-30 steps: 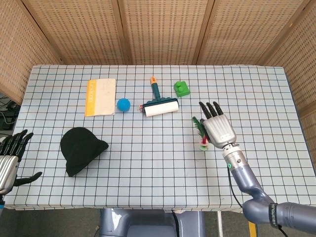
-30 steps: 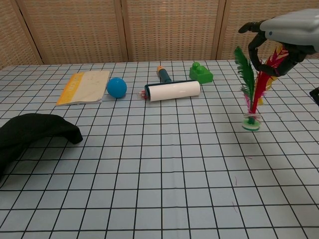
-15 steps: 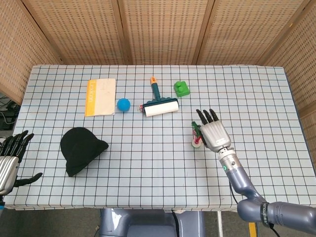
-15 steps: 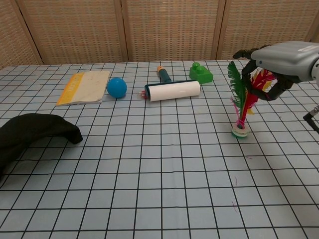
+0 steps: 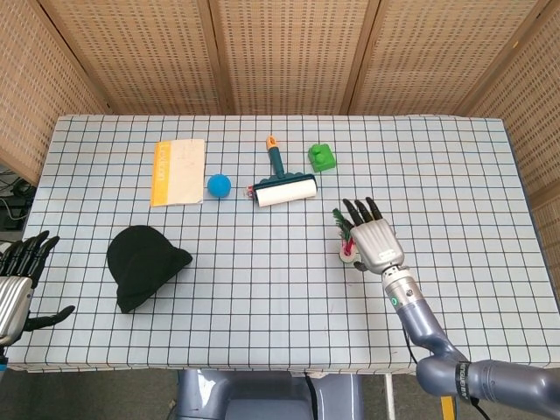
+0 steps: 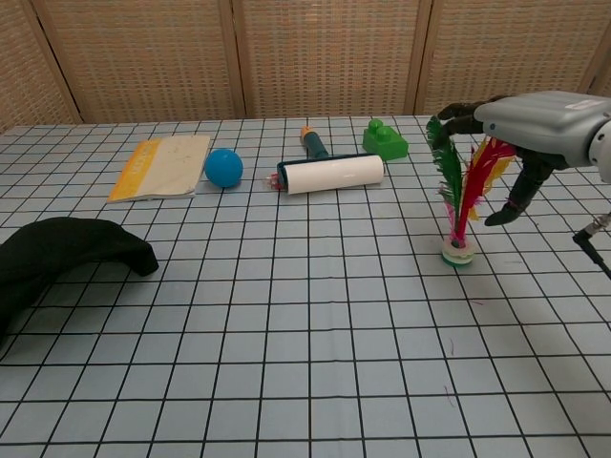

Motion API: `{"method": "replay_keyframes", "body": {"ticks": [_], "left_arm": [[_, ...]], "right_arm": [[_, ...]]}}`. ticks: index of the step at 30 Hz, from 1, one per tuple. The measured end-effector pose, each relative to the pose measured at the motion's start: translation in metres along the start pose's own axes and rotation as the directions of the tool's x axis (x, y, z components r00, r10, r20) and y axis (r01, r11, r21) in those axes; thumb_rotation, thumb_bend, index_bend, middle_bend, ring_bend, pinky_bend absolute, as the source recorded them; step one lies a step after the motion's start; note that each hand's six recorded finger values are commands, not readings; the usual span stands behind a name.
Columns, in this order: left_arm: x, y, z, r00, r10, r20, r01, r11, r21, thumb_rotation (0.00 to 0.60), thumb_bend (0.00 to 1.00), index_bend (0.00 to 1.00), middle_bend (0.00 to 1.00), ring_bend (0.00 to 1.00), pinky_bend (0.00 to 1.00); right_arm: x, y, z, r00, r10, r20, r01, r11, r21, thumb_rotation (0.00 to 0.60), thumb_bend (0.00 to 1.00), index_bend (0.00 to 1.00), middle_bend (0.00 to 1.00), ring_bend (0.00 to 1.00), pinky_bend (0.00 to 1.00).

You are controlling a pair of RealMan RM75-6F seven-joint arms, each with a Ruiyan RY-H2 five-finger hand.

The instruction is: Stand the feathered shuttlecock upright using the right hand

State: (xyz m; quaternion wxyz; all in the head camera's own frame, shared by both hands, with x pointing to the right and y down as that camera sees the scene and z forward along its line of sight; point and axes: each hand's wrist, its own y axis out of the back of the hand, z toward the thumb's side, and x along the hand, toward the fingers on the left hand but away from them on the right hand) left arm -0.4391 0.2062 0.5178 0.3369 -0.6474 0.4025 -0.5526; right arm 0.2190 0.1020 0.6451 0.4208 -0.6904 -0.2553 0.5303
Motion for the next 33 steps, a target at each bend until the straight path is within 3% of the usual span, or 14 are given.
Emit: {"method": "replay_keyframes", "body": {"ticks": [8, 16, 20, 26, 33], "left_arm": [[-0.001, 0.000, 0.000, 1.000, -0.001, 0.002, 0.001, 1.000, -0.001, 0.600, 0.00, 0.00, 0.00, 0.00, 0.00], [-0.004, 0.000, -0.001, 1.000, 0.000, 0.004, 0.000, 1.000, -0.002, 0.600, 0.00, 0.00, 0.00, 0.00, 0.00], [-0.007, 0.000, 0.001, 1.000, 0.003, 0.011, -0.003, 1.000, 0.000, 0.600, 0.00, 0.00, 0.00, 0.00, 0.00], [-0.013, 0.000, 0.002, 0.999, 0.026, 0.030, -0.026, 1.000, 0.005, 0.600, 0.00, 0.00, 0.00, 0.00, 0.00], [-0.016, 0.000, 0.000, 0.999, 0.031, 0.029, -0.031, 1.000, -0.002, 0.600, 0.00, 0.00, 0.00, 0.00, 0.00]], "right_arm": [[0.019, 0.040, 0.000, 0.994, -0.096, -0.048, 0.093, 0.994, -0.052, 0.600, 0.00, 0.00, 0.00, 0.00, 0.00], [0.055, 0.062, -0.036, 0.980, -0.191, -0.047, 0.186, 0.978, -0.089, 0.600, 0.00, 0.00, 0.00, 0.00, 0.00], [0.081, 0.054, -0.070, 0.977, -0.214, -0.014, 0.212, 0.973, -0.092, 0.600, 0.00, 0.00, 0.00, 0.00, 0.00], [0.131, 0.022, -0.125, 0.975, -0.203, 0.093, 0.203, 0.979, 0.005, 0.600, 0.00, 0.00, 0.00, 0.00, 0.00], [0.165, 0.006, -0.135, 0.961, -0.232, 0.151, 0.232, 0.973, 0.017, 0.600, 0.00, 0.00, 0.00, 0.00, 0.00]]}}
